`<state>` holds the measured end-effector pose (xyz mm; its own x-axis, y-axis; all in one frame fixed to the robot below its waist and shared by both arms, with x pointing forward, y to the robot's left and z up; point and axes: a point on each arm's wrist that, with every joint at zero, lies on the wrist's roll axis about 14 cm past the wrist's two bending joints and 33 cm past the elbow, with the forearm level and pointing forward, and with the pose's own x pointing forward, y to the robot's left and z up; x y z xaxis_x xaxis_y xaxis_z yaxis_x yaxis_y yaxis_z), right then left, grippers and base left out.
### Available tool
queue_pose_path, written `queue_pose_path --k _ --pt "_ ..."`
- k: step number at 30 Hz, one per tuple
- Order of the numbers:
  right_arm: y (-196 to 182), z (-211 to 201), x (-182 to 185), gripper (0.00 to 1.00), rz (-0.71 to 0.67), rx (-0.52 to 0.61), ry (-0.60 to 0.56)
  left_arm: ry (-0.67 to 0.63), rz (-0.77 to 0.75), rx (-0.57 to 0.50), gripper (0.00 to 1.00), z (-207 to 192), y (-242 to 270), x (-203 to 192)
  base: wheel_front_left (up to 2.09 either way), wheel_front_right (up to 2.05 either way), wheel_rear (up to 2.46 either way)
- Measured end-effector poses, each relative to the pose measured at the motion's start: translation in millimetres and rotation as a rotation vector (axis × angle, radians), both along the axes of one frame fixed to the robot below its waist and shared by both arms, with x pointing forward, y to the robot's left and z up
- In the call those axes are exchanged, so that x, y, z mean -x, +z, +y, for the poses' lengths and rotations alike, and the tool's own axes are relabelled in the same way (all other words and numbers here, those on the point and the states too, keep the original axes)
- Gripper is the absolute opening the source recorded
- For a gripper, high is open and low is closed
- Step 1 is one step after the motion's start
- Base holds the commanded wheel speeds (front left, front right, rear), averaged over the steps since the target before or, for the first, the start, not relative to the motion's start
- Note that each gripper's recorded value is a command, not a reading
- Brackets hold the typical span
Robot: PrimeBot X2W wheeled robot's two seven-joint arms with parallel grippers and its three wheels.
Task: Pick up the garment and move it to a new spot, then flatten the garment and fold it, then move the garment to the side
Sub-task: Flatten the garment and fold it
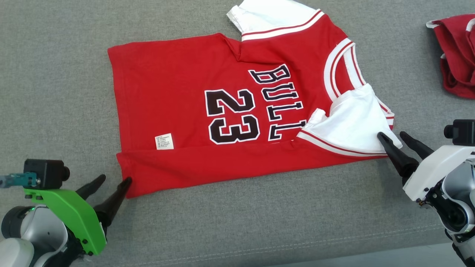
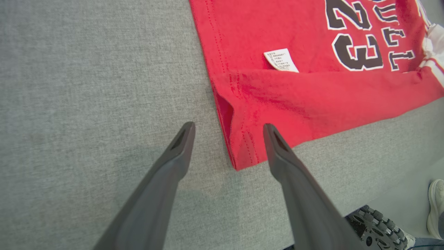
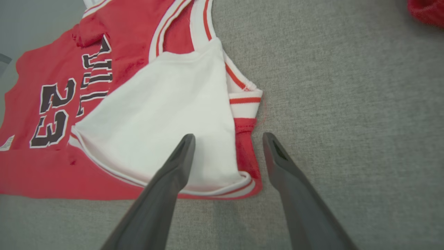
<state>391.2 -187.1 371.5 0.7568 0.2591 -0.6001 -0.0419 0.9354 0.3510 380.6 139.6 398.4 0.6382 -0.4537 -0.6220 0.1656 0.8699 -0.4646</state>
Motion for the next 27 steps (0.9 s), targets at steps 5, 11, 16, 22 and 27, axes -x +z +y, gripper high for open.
queue_pose_path --k 5,11,16,22,27 --pt "-2 8 12 1.0 0.018 -0.014 0.022 -0.04 0.047 0.015 1.0 -12 -7 16 0.0 0.0 0.0" --pt "-7 10 16 1.0 0.038 -0.016 0.03 -0.064 0.082 0.008 1.0 -17 -16 22 0.0 0.0 0.0" --pt "-8 9 17 1.0 0.039 -0.012 0.031 -0.068 0.09 0.014 1.0 -20 -18 22 0.0 0.0 0.0" --pt "4 -5 9 1.0 -0.006 0.026 0.022 -0.061 0.1 0.013 1.0 -20 -22 21 0.0 0.0 0.0" --pt "4 -10 10 1.0 0.007 0.047 0.027 -0.058 0.101 0.009 1.0 -19 -23 21 0.0 0.0 0.0"
